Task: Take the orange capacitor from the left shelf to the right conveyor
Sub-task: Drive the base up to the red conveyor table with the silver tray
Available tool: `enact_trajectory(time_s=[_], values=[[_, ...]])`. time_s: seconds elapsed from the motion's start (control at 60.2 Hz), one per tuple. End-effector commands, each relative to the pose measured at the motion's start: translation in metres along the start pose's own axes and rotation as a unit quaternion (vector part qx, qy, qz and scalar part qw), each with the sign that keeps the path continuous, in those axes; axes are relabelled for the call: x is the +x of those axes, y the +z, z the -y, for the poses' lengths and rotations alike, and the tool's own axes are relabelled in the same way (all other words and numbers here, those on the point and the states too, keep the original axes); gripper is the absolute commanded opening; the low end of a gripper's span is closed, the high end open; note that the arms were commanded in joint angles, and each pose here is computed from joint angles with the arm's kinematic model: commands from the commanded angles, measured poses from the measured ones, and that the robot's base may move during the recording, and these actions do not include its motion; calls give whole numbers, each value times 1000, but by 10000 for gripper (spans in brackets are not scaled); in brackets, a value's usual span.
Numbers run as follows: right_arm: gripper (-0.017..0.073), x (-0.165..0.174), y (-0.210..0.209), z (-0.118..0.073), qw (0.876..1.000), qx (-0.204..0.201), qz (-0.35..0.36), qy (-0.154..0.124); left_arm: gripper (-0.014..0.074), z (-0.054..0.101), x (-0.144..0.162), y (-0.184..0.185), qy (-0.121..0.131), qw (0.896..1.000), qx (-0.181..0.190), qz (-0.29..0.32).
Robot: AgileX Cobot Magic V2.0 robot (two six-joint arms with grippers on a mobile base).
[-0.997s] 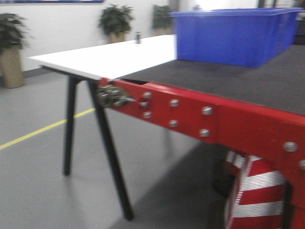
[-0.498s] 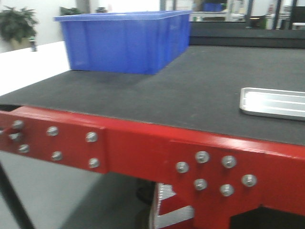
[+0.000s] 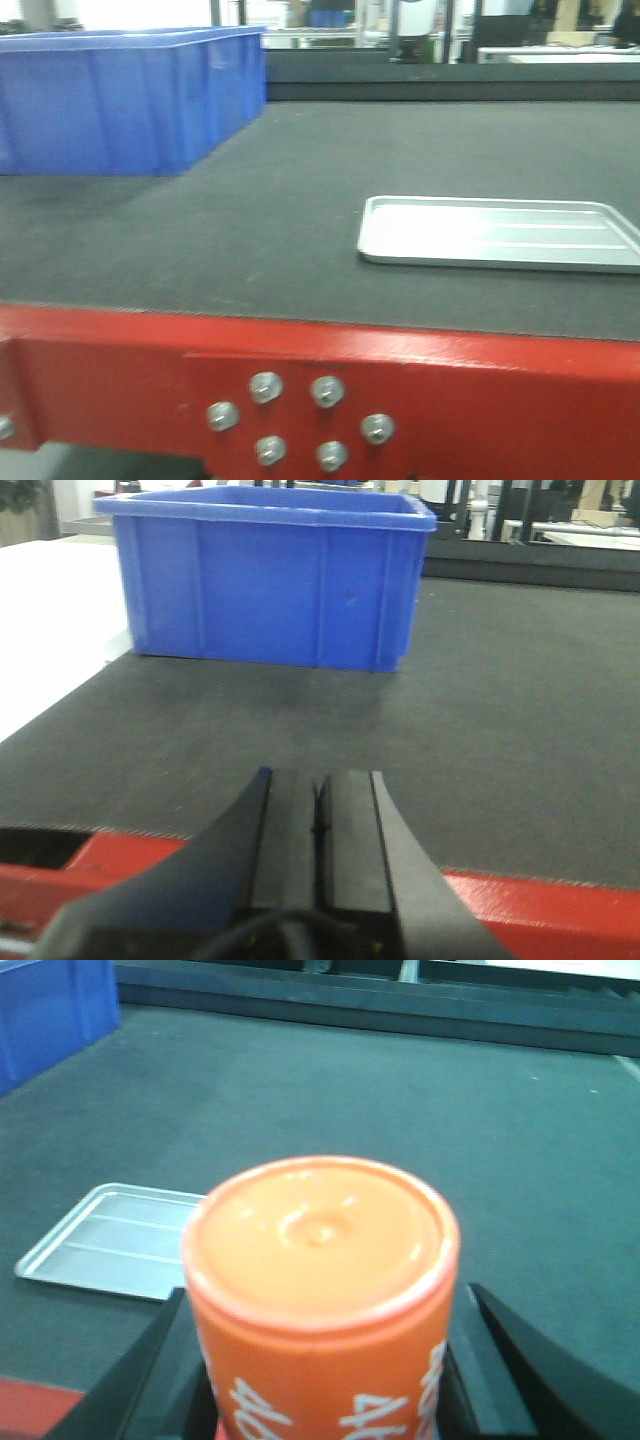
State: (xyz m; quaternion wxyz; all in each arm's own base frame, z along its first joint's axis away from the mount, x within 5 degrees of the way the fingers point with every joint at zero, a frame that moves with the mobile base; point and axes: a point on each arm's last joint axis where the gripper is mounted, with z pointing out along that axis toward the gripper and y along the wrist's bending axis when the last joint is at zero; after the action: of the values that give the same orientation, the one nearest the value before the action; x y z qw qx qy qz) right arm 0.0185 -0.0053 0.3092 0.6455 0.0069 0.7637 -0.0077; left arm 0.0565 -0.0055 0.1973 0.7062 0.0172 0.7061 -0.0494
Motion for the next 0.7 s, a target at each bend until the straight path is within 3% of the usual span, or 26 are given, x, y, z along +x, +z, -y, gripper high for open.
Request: enact_trajectory(time_s=[0.0, 0.681], values=[[55, -16, -3, 0, 999, 2, 53, -9, -127, 0, -10, -2, -2, 999, -1, 53], [55, -16, -3, 0, 999, 2, 53, -9, -127, 0, -10, -2, -2, 999, -1, 53]])
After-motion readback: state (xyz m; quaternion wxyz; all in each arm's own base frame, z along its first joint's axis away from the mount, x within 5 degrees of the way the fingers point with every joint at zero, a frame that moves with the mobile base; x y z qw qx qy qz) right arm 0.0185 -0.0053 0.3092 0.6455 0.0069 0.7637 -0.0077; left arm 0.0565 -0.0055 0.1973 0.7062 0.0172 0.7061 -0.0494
